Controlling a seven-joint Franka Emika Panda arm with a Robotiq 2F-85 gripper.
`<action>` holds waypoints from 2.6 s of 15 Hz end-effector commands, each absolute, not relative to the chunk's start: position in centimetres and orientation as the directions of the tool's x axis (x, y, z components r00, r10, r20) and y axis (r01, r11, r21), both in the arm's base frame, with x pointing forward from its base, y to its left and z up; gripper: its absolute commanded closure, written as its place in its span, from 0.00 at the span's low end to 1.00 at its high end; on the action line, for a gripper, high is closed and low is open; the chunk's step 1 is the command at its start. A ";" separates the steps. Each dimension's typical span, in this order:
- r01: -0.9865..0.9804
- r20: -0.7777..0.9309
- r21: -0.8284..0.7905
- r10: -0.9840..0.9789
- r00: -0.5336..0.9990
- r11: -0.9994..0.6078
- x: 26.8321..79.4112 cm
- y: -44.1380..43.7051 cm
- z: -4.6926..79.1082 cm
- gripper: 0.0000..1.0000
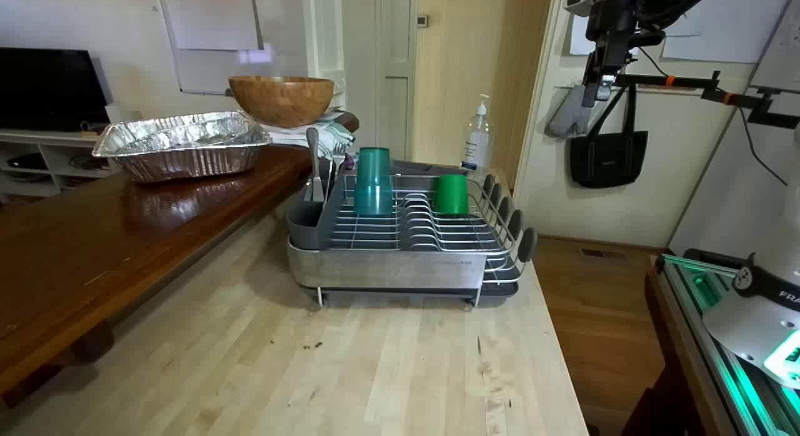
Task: Move the light green cup to the top-left corner, then shift a knife to the right
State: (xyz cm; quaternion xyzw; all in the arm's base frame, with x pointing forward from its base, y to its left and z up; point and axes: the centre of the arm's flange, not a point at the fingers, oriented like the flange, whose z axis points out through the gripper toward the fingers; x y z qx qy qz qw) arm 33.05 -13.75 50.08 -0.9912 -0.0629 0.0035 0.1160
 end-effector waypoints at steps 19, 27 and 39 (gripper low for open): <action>-0.173 0.044 -0.122 -0.180 0.983 -0.977 44.9 -15.5 49.6 0.00; -0.534 -0.101 -0.255 -0.528 0.844 -0.806 50.6 -14.3 44.7 0.00; -0.745 -0.328 -0.137 -0.680 0.656 -0.653 59.0 -11.2 35.9 0.00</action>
